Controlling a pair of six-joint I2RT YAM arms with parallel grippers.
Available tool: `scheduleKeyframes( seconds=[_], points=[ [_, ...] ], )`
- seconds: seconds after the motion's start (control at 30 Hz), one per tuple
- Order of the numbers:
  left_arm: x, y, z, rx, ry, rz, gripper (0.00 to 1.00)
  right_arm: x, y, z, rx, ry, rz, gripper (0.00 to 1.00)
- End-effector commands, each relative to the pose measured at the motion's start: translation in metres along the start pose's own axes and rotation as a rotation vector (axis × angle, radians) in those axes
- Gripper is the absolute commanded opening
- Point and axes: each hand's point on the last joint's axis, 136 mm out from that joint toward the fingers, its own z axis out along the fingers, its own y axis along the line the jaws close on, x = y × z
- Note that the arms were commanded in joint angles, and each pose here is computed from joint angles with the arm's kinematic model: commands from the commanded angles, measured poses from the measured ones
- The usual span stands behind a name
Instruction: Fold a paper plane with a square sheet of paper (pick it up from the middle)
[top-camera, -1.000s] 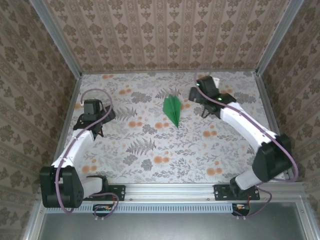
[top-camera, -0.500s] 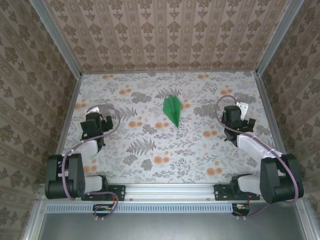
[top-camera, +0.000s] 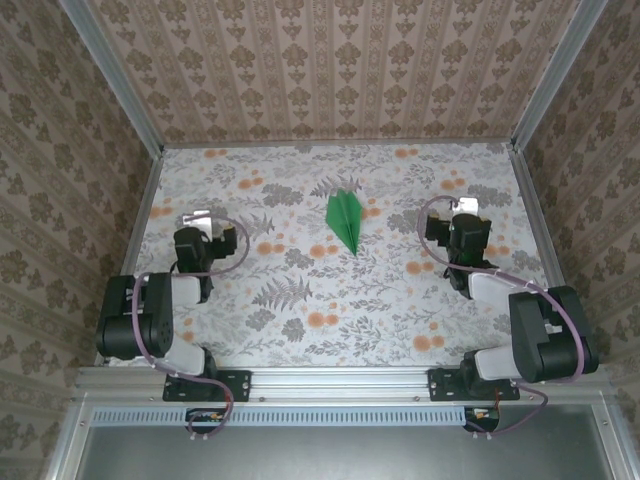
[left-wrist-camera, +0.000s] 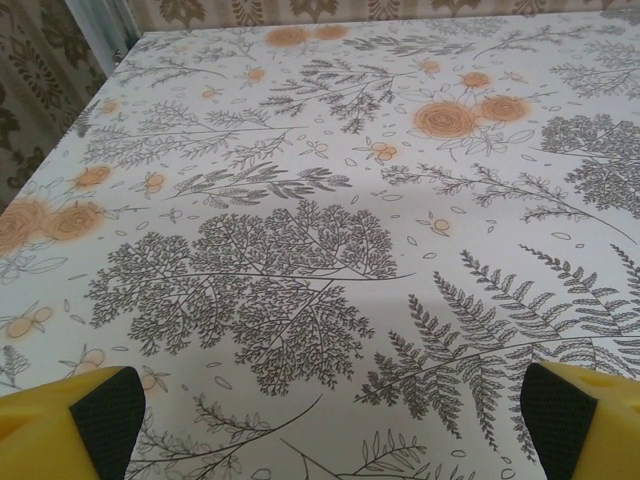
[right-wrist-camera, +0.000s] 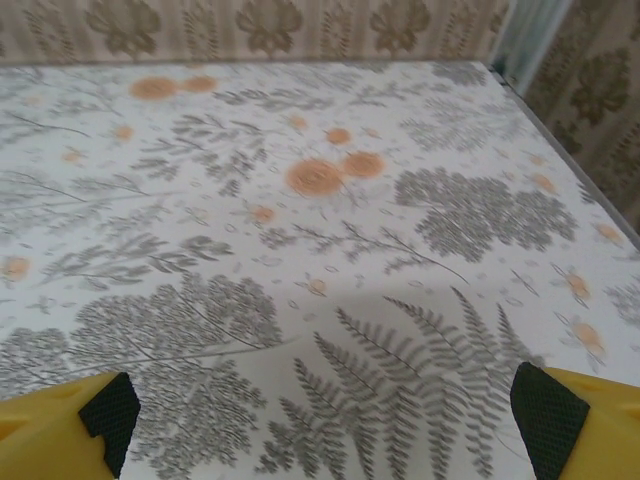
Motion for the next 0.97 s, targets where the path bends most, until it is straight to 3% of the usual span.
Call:
scheduleKeyframes(
  seconds=[0.0, 0.33, 0.93],
  points=[
    [-0.013, -0.003, -0.001, 0.027, -0.079, 0.022, 1.0, 0.001, 0.016, 0.003, -0.109, -0.089, 0.008, 1.0],
    [-0.013, 0.004, 0.003, -0.063, -0.047, 0.035, 1.0, 0.014, 0.02, 0.014, -0.144, -0.055, 0.017, 1.0],
    [-0.012, 0.0, 0.005, -0.037, -0.035, 0.043, 1.0, 0.014, 0.019, 0.014, -0.147, -0.055, 0.021, 1.0]
  ],
)
